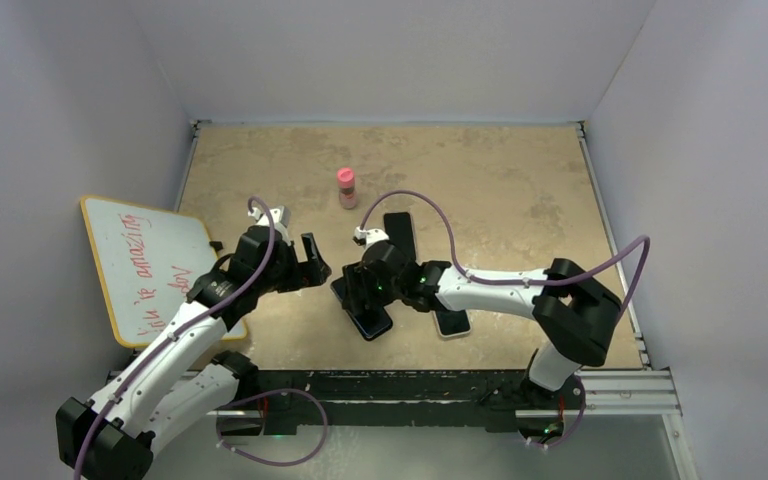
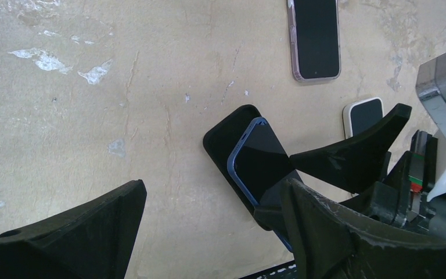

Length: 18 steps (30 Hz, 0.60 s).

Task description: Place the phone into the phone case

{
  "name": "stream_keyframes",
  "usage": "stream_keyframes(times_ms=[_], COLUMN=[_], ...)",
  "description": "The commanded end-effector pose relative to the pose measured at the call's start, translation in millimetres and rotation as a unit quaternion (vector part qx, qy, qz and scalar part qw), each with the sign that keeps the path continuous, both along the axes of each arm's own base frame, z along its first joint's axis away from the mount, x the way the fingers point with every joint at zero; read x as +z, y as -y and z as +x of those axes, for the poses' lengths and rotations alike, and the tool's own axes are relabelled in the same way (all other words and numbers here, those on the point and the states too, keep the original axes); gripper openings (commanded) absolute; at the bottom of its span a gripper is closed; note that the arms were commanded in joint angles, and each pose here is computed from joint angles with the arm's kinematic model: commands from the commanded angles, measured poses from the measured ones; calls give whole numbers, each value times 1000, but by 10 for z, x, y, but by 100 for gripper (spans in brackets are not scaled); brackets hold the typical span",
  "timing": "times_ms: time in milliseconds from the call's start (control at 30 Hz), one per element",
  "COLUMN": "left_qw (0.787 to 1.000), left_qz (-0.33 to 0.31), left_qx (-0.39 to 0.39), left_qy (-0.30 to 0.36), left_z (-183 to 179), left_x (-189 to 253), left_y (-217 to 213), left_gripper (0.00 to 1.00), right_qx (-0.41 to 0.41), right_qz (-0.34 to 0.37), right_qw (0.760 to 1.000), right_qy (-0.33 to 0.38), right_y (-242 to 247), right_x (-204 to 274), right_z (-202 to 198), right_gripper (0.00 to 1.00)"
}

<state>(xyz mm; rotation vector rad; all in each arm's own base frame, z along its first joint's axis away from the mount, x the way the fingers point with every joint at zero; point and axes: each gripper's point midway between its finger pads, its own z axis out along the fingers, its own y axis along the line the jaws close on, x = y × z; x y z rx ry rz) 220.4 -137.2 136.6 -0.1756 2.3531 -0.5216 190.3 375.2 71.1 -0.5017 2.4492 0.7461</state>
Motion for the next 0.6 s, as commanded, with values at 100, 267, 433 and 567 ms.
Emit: stream_keyframes(times_ms=[100,267,433,567], left_qw=[1000,1000,1000,1000], left_qz=[-20,-21,-18,-23], left_qx=[1,2,0,0], left_qy=[17,17,16,15], left_z=[73,66,50,50], left_x=[109,107,85,63], left_y=[58,55,45,61], left_gripper=[89,89,89,89], right_qx=[-21,-22,-37,-39], right_qz=[33,29,22,11], right_qw=[999,999,999,999], right_qy=[-3,1,2,2], right_y=[-93,-143,-103,-86], right_x=[30,-43,-103,-171], right_z=[16,66,96,104], right_gripper=[61,66,69,75])
